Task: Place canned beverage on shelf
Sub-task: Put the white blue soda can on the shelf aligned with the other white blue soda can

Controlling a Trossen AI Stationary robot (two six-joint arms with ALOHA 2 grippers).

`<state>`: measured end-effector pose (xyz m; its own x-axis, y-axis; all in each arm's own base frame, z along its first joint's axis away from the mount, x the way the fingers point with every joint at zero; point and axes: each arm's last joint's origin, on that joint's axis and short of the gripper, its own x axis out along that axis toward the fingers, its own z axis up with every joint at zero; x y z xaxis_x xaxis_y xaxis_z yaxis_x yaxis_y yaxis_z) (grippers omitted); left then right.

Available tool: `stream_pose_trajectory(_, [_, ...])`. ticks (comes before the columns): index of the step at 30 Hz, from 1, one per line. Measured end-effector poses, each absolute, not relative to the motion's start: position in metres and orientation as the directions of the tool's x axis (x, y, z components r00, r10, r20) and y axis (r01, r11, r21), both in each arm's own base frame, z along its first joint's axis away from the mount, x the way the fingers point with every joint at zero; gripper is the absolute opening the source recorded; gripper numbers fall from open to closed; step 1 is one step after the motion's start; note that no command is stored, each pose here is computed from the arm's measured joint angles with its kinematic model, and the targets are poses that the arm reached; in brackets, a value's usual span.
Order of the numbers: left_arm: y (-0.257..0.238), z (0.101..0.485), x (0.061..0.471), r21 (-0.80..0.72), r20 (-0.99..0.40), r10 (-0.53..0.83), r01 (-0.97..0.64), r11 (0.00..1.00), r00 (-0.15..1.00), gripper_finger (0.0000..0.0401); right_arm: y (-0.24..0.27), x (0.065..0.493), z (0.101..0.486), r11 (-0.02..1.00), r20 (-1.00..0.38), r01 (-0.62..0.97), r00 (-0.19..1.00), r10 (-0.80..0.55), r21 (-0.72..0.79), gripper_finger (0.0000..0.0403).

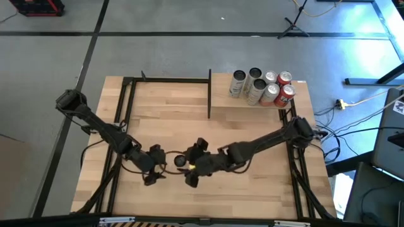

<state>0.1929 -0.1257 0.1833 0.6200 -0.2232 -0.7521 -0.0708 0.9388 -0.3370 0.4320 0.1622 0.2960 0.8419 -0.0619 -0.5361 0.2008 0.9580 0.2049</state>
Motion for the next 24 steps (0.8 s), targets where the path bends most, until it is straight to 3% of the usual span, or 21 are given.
stream_pose_trajectory(3, [-0.134,0.183,0.187,-0.332,-0.752,-0.242,-0.036,0.942,0.613,0.0313,0.154,0.443,0.304,0.958,-0.563,0.203,0.825,-0.055,0.204,0.0325])
stream_pose_trajectory(24, [-0.154,0.18,0.161,-0.254,-0.761,-0.152,-0.075,0.964,0.63,0.0313,0.152,0.472,0.241,0.958,-0.699,0.227,0.714,-0.04,0.177,0.0325])
